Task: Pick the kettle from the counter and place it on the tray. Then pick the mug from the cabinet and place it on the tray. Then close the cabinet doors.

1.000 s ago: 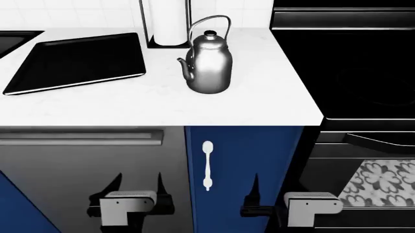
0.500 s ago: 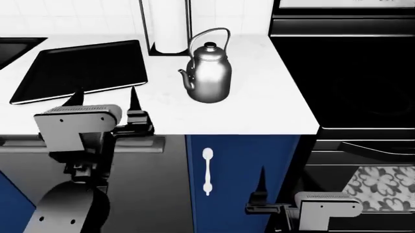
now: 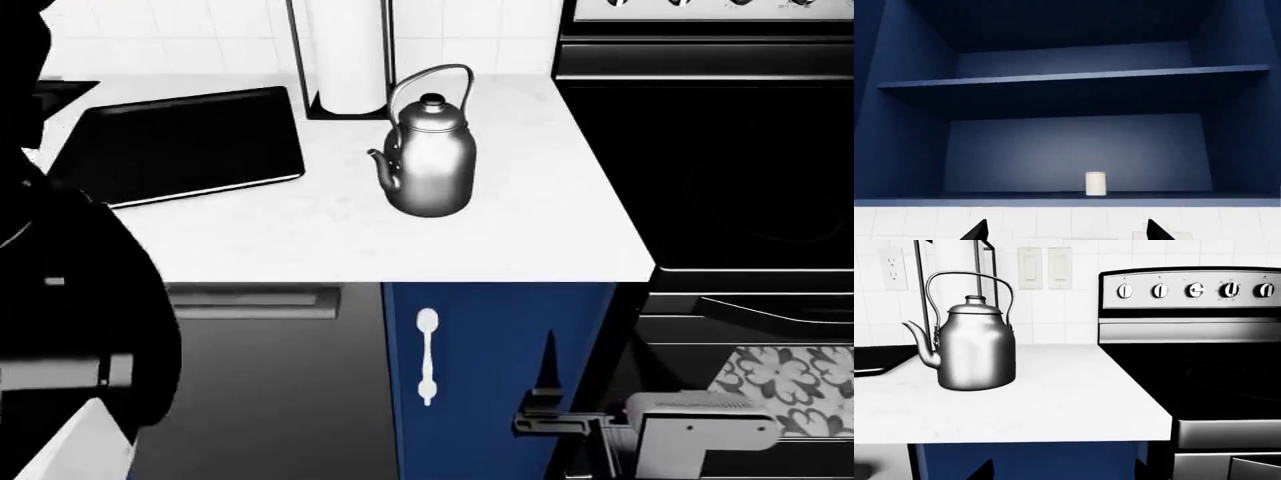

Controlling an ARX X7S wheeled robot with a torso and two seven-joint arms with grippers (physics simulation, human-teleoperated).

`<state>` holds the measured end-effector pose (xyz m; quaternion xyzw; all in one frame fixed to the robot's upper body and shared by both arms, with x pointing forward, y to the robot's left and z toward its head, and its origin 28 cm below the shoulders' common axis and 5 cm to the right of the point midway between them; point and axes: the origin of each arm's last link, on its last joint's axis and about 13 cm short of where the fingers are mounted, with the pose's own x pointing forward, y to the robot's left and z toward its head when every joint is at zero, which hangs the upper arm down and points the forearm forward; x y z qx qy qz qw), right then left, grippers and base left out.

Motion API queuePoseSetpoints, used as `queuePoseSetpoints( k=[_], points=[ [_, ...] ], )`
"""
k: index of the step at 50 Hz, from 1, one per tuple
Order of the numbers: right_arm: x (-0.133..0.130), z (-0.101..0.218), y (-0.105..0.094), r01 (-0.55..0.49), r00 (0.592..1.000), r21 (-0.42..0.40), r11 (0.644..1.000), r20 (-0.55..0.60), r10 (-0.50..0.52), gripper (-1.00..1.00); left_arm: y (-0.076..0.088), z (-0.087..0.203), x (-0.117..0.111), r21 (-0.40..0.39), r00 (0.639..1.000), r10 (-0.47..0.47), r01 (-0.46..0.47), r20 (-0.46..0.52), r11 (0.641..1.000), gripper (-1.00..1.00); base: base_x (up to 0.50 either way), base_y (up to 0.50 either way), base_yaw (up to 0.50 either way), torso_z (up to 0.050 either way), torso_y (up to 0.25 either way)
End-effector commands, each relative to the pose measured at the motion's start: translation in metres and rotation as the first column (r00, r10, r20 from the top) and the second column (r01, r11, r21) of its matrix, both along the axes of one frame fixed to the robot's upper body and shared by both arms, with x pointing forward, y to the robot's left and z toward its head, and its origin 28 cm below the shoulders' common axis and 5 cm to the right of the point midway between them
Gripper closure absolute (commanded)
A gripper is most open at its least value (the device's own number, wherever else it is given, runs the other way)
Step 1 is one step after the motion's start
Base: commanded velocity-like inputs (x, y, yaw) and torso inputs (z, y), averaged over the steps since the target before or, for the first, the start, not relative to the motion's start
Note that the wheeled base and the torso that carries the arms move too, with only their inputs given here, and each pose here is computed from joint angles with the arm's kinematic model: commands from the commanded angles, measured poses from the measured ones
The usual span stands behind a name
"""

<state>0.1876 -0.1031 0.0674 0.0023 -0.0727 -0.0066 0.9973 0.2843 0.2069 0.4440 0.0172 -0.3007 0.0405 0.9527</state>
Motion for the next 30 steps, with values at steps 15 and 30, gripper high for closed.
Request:
queuePoseSetpoints(
  k=[15,30],
  points=[
    [-0.008,0.025,-0.001,-0.008,0.999,-0.015,1.000,0.046,0.008,-1.00,-0.019,0.146,0.001,-0.051,0.994,0.063,-0.068,-0.088,0.996,-1.00,0.00,0.00,0.00,0.050,0.000],
    [-0.010,0.028,-0.002,-0.010,0.999,0.012,1.000,0.046,0.009,-1.00,-0.025,0.141,-0.005,-0.005,0.982,0.057,-0.059,-0.182,0.998,-1.00,0.00,-0.16,0.00,0.033,0.000]
  ],
)
